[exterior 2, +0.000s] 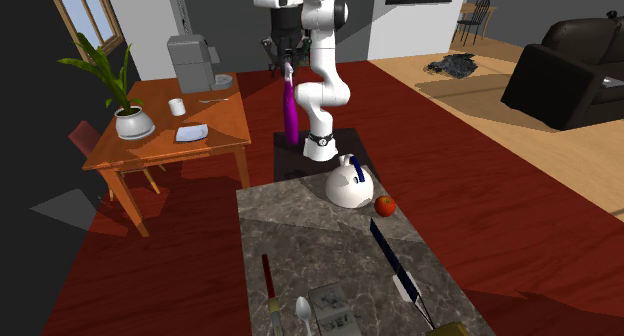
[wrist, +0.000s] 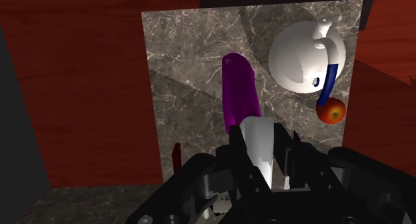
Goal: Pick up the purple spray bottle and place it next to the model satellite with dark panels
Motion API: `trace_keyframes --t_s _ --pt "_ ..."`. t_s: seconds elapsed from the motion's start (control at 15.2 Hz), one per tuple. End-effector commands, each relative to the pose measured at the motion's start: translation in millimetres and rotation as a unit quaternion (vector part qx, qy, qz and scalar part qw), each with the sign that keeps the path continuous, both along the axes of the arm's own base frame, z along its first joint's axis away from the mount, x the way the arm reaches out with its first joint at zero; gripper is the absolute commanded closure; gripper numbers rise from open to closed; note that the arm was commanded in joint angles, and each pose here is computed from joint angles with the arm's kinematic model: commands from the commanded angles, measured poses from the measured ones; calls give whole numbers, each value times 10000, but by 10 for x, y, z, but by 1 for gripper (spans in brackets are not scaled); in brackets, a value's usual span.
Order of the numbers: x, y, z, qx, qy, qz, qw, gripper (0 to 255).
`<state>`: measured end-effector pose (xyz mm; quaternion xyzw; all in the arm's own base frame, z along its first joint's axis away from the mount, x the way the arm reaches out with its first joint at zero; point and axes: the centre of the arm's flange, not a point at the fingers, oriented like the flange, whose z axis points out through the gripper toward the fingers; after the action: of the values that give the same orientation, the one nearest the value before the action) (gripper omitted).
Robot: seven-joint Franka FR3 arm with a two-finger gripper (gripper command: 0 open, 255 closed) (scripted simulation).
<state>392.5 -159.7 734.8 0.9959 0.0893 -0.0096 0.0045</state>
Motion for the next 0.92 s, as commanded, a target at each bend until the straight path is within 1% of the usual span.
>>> trace_keyframes --t_s 0.0,0.86 --pt "-2 4 87 0 1 0 10000 255" --pt "1103 1195 -466 0 1 0 10000 255"
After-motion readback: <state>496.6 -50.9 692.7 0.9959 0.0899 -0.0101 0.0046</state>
